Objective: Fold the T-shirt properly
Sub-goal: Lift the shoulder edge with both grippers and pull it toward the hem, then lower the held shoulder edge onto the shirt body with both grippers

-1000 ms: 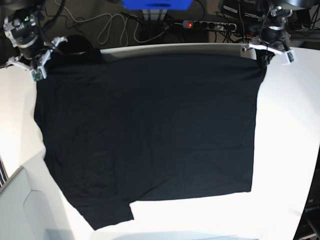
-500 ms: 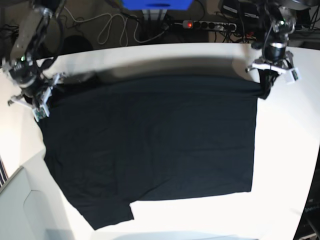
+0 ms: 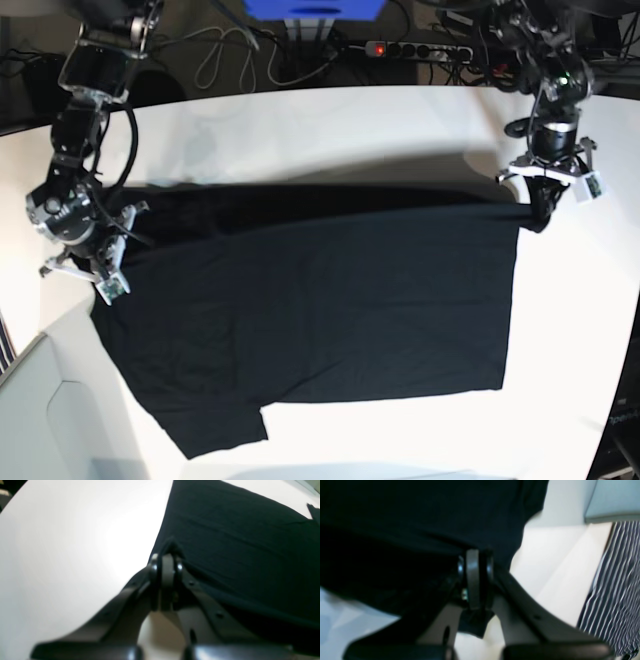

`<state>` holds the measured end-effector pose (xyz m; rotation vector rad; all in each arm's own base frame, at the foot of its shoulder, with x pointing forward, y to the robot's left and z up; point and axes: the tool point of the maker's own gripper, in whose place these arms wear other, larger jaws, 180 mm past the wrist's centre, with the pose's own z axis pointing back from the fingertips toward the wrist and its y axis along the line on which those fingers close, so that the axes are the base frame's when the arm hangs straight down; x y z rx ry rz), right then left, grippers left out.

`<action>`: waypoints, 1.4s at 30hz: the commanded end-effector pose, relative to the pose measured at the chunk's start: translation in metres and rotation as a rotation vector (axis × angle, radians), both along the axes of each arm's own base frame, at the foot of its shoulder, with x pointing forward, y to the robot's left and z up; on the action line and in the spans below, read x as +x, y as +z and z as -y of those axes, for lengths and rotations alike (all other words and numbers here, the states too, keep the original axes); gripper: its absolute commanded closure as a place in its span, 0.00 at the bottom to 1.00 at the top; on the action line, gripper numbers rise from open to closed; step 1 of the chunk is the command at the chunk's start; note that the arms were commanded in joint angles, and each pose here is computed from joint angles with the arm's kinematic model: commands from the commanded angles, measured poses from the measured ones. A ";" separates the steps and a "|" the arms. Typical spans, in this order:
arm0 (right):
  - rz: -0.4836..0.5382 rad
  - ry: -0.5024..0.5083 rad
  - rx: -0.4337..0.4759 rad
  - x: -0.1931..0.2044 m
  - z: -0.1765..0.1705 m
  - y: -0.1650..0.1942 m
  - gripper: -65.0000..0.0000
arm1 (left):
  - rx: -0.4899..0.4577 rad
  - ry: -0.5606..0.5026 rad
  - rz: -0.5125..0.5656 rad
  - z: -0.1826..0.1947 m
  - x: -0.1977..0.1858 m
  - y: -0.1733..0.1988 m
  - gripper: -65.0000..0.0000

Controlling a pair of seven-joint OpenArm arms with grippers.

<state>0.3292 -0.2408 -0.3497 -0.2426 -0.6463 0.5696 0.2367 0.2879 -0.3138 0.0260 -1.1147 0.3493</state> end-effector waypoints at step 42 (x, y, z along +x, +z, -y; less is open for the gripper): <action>0.126 0.102 0.115 0.066 -0.028 0.021 1.00 | -0.072 0.041 0.079 -0.012 0.046 -0.004 1.00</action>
